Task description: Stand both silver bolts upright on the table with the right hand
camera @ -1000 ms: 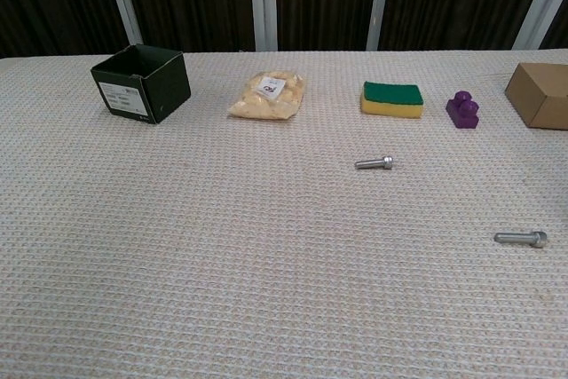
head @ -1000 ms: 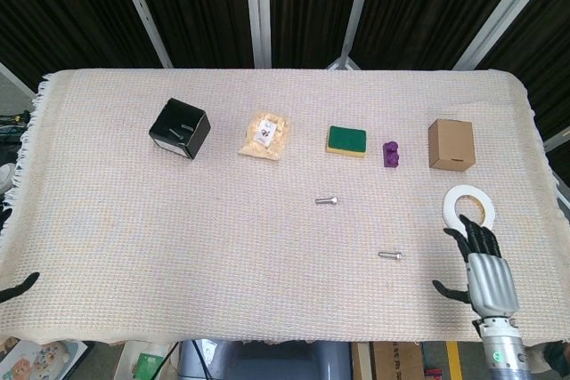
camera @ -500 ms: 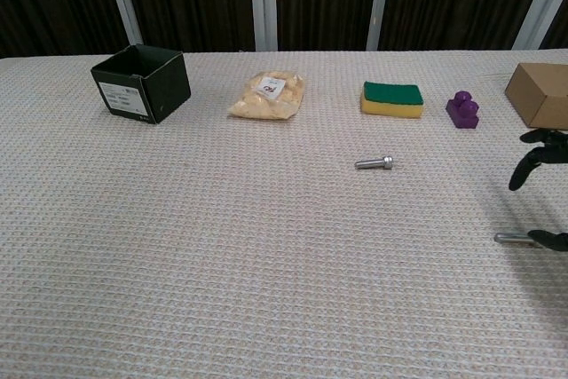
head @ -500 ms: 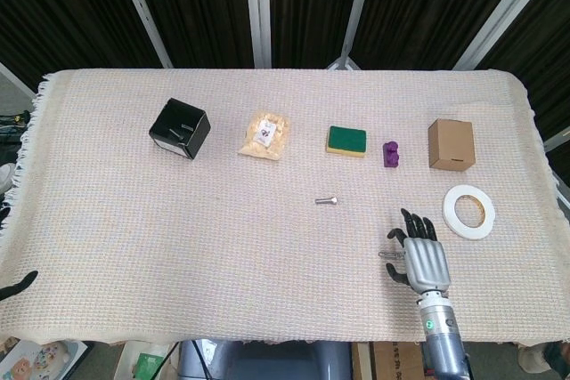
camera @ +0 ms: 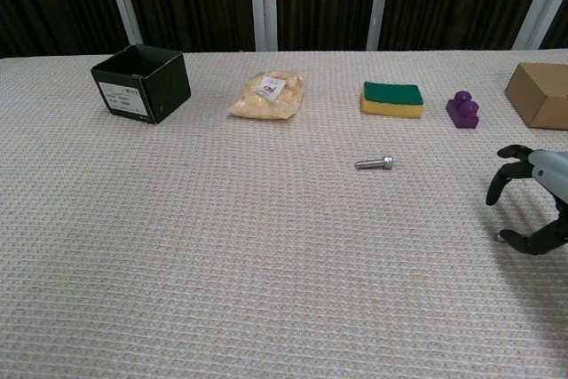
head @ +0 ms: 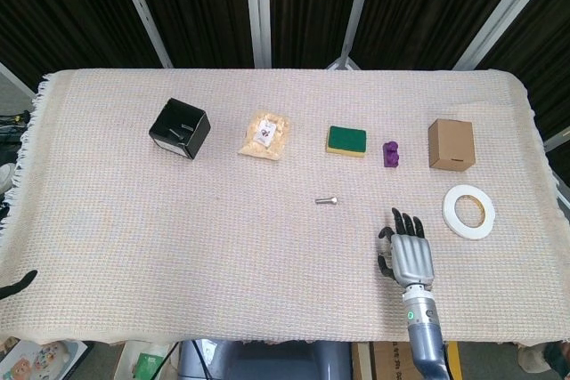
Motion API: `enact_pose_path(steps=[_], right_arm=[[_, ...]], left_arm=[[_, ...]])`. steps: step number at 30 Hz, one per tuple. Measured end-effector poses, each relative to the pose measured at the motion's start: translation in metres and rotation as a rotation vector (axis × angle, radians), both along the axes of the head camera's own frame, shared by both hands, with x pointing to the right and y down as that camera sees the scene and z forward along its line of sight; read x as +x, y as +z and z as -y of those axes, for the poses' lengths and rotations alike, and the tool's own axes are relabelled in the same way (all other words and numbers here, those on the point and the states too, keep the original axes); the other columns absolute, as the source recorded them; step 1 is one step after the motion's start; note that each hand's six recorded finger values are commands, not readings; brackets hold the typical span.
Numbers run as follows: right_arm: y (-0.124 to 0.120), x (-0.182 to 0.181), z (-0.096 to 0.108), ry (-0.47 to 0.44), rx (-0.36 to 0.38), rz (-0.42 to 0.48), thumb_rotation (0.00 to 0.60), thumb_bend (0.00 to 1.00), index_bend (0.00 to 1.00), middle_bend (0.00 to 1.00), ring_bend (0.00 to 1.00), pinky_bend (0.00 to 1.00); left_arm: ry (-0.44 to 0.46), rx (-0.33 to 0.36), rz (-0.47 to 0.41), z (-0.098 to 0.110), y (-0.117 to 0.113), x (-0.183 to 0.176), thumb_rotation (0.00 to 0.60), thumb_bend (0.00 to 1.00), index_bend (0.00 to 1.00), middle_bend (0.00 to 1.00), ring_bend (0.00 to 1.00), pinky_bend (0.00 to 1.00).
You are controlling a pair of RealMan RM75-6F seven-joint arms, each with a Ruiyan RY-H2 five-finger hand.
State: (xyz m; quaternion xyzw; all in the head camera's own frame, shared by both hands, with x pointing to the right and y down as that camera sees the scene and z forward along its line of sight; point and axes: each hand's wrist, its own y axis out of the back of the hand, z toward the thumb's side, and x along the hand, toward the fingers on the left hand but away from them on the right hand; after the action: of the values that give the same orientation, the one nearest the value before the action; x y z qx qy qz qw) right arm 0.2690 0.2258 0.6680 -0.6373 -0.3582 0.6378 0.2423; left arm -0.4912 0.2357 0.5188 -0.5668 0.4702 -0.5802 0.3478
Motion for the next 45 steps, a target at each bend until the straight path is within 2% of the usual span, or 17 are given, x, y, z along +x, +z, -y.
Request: enact_pose_path(steps=[7,13,19,27,45], right_arm=[[-0.004,0.001,-0.005,-0.012,-0.005,0.001,0.6,0.38,0.42,0.0,0.04,0.01],[0.002,0.005,-0.011,-0.013,-0.039,-0.007,0.6,0.38,0.42,0.0,0.04,0.01],[0.004,0.003,-0.011,-0.021,-0.042,-0.009,0.6,0.38,0.42,0.0,0.04,0.01],[0.007,0.002,-0.011,-0.016,-0.043,-0.016,0.6,0.38,0.49,0.0,0.04,0.01],[0.014,-0.001,-0.006,-0.026,-0.058,-0.034,0.6,0.38,0.49,0.0,0.04,0.01]], left_arm=[[0.005,-0.004,0.005,0.0,0.001,0.002,0.6,0.12,0.1,0.06,0.0,0.15],[0.005,-0.001,0.007,-0.001,0.001,0.002,0.6,0.12,0.11,0.06,0.0,0.15],[0.005,-0.002,0.007,0.0,0.001,0.002,0.6,0.12,0.11,0.06,0.0,0.15],[0.005,-0.002,0.008,0.0,0.001,0.002,0.6,0.12,0.11,0.06,0.0,0.15],[0.007,-0.003,0.01,-0.001,0.001,0.003,0.6,0.12,0.11,0.06,0.0,0.15]])
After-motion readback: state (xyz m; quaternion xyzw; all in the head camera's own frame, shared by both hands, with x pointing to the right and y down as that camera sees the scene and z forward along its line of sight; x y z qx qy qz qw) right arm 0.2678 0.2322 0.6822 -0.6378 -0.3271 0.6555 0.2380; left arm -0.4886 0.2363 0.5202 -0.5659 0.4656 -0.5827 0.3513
